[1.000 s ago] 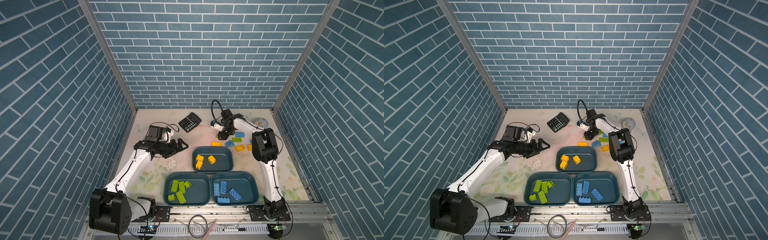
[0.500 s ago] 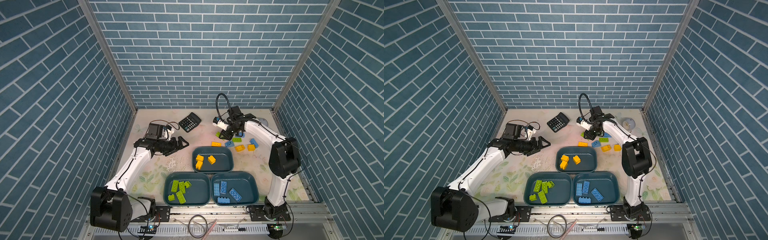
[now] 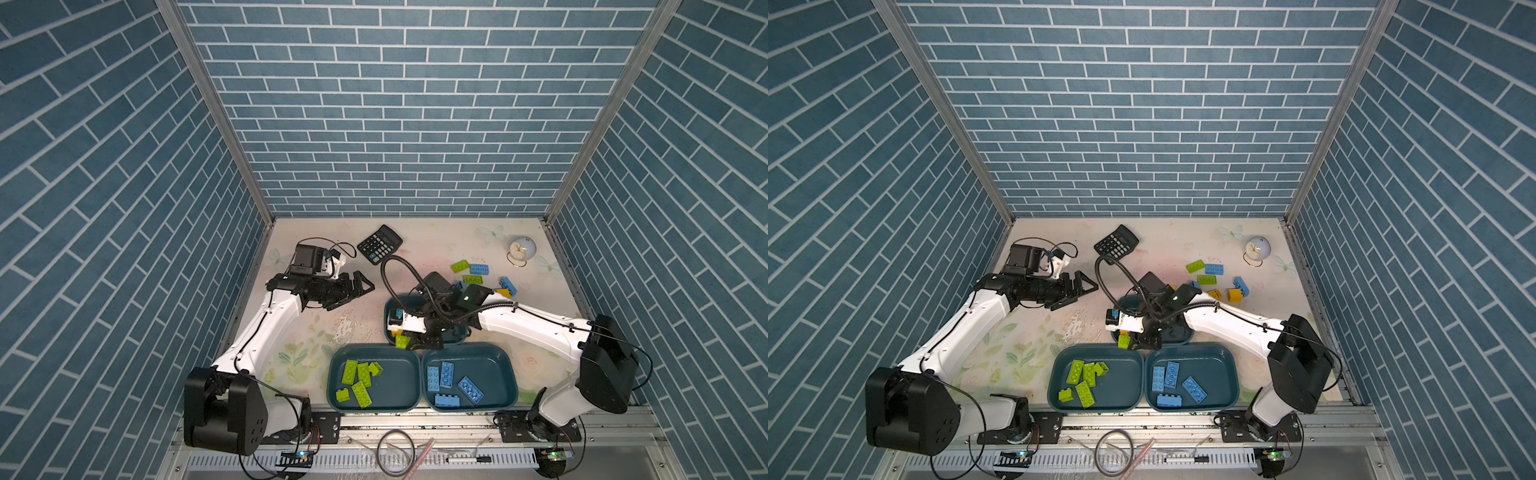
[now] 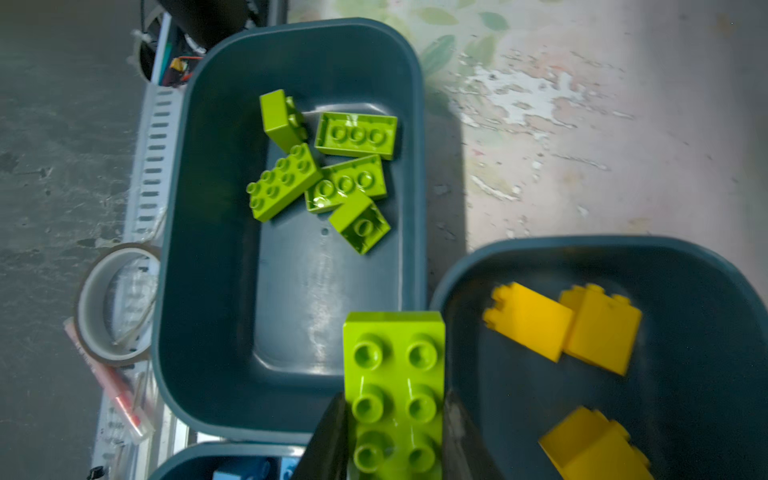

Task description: Sort the legos into containers by color

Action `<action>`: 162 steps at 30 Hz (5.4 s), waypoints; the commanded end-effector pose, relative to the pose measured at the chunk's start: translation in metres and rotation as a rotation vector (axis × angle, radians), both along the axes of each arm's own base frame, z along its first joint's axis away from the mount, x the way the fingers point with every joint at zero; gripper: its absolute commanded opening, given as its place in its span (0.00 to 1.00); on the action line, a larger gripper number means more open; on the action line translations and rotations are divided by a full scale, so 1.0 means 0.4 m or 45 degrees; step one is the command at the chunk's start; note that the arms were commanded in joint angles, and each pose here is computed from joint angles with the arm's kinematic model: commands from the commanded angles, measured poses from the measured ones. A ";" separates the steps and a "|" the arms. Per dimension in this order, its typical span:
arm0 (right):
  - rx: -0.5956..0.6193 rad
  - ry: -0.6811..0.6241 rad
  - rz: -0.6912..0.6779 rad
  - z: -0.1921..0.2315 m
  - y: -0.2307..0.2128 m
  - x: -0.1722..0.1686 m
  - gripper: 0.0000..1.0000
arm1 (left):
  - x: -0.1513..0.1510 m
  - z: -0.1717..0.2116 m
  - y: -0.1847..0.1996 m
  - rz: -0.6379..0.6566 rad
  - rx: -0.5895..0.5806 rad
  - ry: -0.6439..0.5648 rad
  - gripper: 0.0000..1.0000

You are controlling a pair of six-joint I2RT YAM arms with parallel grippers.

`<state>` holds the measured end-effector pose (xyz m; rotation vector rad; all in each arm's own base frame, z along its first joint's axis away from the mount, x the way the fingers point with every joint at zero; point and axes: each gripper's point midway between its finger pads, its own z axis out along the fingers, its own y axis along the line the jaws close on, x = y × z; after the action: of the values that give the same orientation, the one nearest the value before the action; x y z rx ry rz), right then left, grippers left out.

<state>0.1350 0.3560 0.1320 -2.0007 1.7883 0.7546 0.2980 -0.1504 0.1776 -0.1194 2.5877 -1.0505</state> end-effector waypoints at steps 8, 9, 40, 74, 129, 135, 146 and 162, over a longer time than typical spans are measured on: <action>0.030 -0.033 0.180 -0.042 0.117 -0.114 0.60 | -0.003 -0.019 0.012 0.020 0.019 0.007 1.00; 0.040 -0.043 0.164 -0.034 0.115 -0.109 0.64 | -0.005 -0.018 0.012 0.019 0.019 0.005 1.00; -0.182 0.014 -0.686 -0.103 -0.263 0.672 0.69 | 0.001 -0.017 -0.001 -0.010 -0.012 0.044 1.00; -0.388 -0.087 -0.452 -0.297 -0.205 0.725 0.64 | -0.021 -0.061 0.021 -0.021 0.050 0.133 1.00; -0.123 0.048 -0.812 -0.001 -0.238 0.660 0.23 | 0.014 -0.016 0.015 -0.055 0.018 0.092 1.00; -0.044 0.078 -0.617 0.058 -0.200 0.468 0.24 | 0.011 0.002 0.011 -0.054 -0.005 0.062 1.00; -0.086 0.172 -0.323 -0.026 -0.090 0.199 0.31 | 0.011 0.013 0.007 -0.056 -0.022 0.046 1.00; -0.119 0.034 -0.839 0.000 -0.337 0.478 0.67 | 0.035 0.053 -0.004 -0.042 -0.080 -0.036 1.00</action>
<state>0.3056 0.2439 0.1293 -1.3546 2.2999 0.5922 0.3078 -0.1524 0.1875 -0.0938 2.5885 -1.1270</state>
